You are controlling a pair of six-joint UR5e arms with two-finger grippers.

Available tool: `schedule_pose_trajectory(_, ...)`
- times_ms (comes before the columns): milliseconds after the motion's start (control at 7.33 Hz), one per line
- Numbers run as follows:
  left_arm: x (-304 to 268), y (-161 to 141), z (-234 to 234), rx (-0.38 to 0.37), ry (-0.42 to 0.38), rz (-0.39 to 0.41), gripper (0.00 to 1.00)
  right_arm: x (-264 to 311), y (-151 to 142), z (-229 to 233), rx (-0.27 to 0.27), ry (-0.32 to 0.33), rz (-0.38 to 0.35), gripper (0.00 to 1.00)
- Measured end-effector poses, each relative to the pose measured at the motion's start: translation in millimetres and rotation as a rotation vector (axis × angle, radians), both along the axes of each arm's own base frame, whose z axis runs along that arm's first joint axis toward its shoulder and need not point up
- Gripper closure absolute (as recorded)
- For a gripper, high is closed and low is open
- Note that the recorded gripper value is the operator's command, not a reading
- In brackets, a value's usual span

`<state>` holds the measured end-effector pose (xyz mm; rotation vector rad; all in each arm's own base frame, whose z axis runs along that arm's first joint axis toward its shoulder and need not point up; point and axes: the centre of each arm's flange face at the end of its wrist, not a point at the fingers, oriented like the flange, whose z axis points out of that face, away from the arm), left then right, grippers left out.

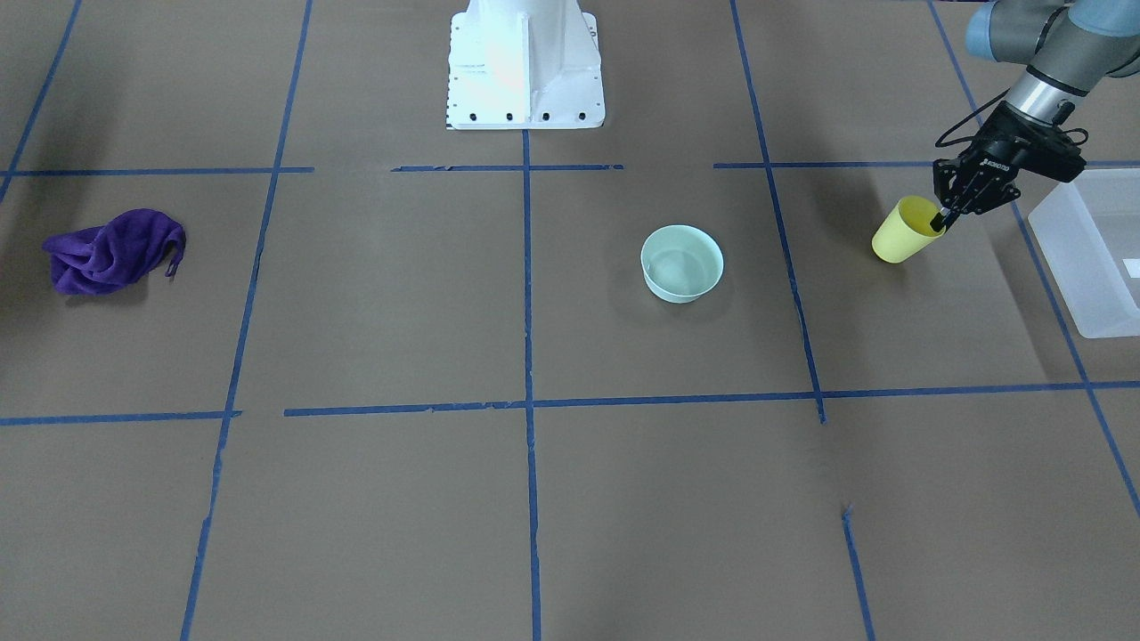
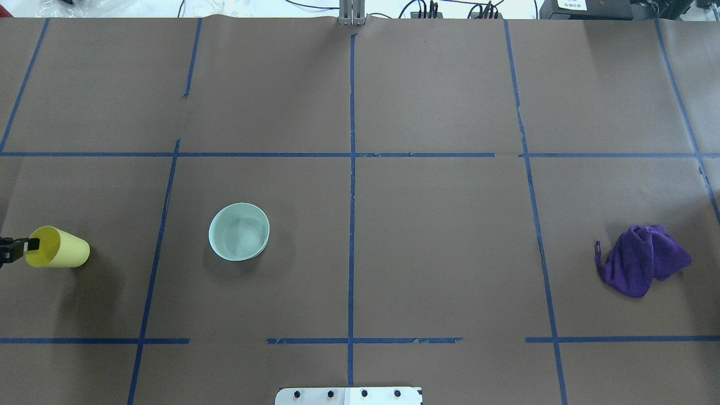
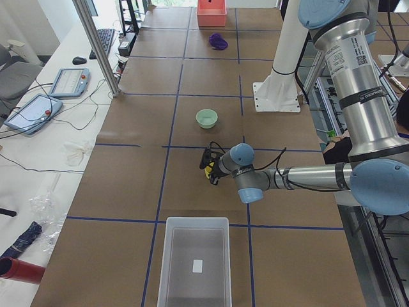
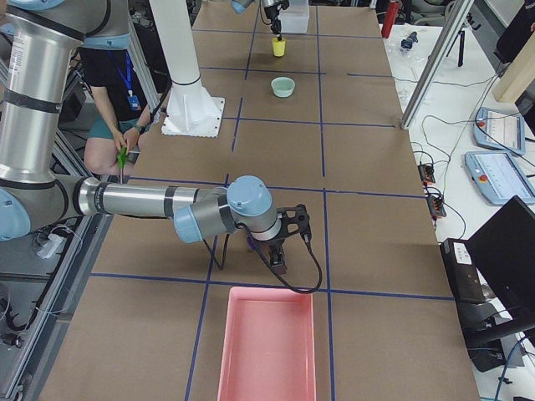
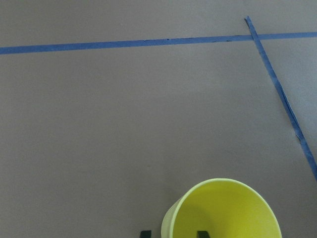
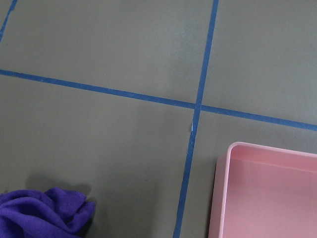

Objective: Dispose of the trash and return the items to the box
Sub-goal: 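Lift the yellow cup with the left gripper and carry it to the clear bin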

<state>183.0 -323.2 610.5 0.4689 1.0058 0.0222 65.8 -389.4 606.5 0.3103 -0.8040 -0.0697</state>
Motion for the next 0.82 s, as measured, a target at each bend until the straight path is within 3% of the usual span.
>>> schedule_pose_trajectory(409,-27,-1,-5,0.072,-0.014,0.045,1.0,0,1,1,-0.001,0.0,0.0,0.0)
schedule_pose_trajectory(818,-140,-25,10,0.232,-0.167,0.111,1.0,0,2,2,-0.005,-0.001,-0.001,0.0)
